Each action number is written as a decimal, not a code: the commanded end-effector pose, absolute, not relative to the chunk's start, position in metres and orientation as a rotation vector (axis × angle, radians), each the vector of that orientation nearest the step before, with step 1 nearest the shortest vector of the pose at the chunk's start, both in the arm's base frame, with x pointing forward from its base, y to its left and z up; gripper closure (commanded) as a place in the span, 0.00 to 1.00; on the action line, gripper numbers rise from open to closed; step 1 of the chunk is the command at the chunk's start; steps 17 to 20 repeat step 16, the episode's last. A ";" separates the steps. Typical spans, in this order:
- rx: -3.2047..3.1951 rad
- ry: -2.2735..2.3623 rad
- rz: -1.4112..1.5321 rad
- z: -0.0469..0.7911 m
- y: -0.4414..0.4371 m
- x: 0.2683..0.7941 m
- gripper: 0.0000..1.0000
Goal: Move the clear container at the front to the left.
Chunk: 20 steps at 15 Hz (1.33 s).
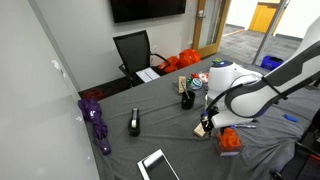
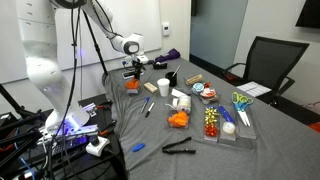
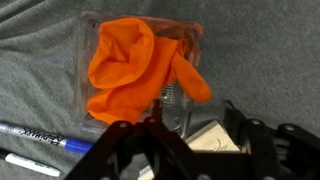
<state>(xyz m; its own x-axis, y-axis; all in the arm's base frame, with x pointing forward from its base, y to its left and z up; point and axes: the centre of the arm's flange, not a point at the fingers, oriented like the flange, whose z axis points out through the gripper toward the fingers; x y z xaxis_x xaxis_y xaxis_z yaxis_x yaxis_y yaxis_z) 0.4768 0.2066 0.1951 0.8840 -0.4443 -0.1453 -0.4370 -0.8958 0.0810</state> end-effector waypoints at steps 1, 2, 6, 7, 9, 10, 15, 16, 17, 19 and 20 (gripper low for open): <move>3.066 -0.636 -0.283 0.226 0.197 0.463 0.07; 3.093 -0.621 -0.290 0.235 0.195 0.460 0.01; 3.198 -0.546 -0.312 0.268 0.186 0.448 0.00; 3.218 -0.527 -0.319 0.276 0.183 0.445 0.00; 3.253 -0.469 -0.323 0.292 0.174 0.437 0.00; 3.267 -0.435 -0.314 0.299 0.169 0.433 0.00; 3.299 -0.278 -0.260 0.325 0.140 0.413 0.00; 3.301 -0.257 -0.247 0.328 0.136 0.409 0.00; 3.301 -0.257 -0.247 0.328 0.136 0.409 0.00; 3.301 -0.257 -0.247 0.328 0.136 0.409 0.00; 3.301 -0.257 -0.247 0.328 0.136 0.409 0.00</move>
